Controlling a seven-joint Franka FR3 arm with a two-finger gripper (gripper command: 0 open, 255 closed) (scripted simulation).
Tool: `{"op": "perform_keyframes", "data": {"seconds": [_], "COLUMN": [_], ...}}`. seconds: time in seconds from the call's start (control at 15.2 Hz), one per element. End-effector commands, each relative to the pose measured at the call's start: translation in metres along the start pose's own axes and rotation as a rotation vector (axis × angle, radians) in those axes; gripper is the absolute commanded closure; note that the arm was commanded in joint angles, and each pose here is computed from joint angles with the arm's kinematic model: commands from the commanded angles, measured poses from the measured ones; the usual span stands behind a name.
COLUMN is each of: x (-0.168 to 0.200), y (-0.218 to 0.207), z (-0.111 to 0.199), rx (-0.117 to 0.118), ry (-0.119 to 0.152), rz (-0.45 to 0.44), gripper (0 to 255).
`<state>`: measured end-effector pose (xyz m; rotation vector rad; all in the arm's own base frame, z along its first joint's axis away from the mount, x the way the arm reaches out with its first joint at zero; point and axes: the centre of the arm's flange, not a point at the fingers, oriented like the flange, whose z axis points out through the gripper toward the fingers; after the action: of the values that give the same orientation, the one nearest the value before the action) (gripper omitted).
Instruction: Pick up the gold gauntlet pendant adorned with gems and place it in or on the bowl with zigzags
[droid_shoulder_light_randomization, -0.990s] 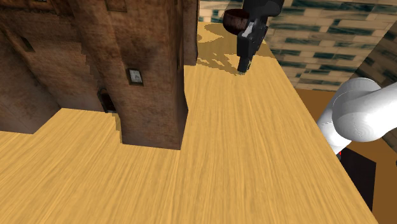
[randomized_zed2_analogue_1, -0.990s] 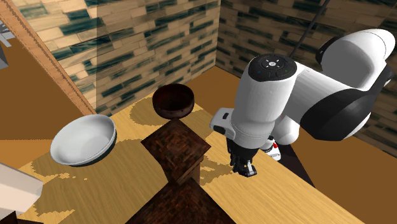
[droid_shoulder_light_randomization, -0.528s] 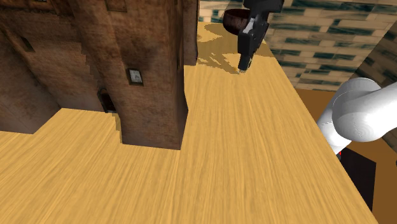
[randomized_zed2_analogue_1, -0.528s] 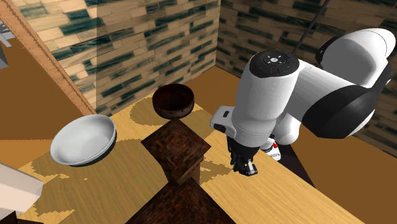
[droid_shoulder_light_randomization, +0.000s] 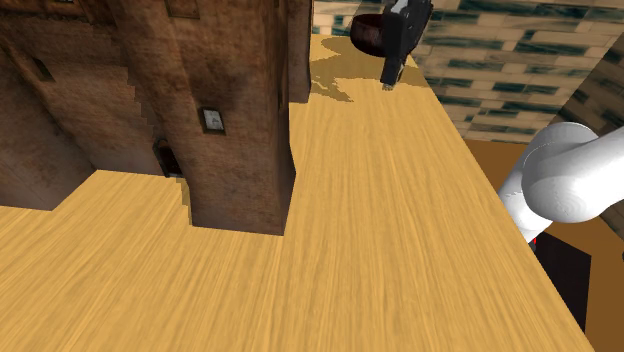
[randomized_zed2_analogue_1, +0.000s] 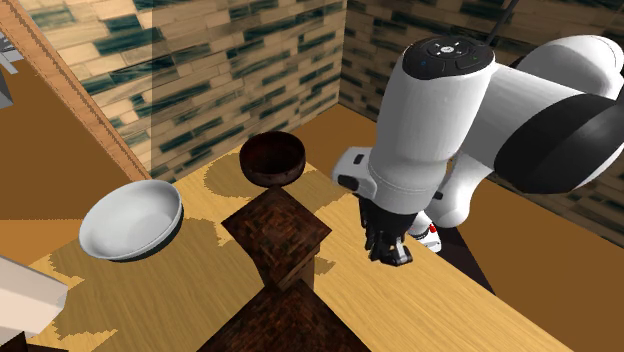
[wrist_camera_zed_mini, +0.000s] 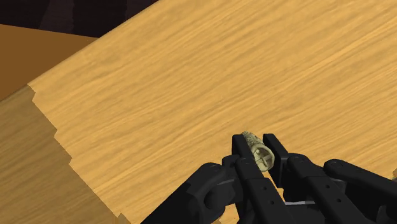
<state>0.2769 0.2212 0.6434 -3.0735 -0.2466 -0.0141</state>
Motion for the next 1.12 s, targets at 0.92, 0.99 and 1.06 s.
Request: {"op": "perform_keyframes", "data": {"seconds": [0.92,0.99,1.06], "x": [0.001,0.001,0.001], "y": [-0.006,-0.007,-0.007], "z": [-0.085,-0.090,-0.095], "rx": [0.000,0.000,0.000], "ry": [0.000,0.000,0.000], "rz": [0.000,0.000,0.000], "gripper": [255,255,255]}}
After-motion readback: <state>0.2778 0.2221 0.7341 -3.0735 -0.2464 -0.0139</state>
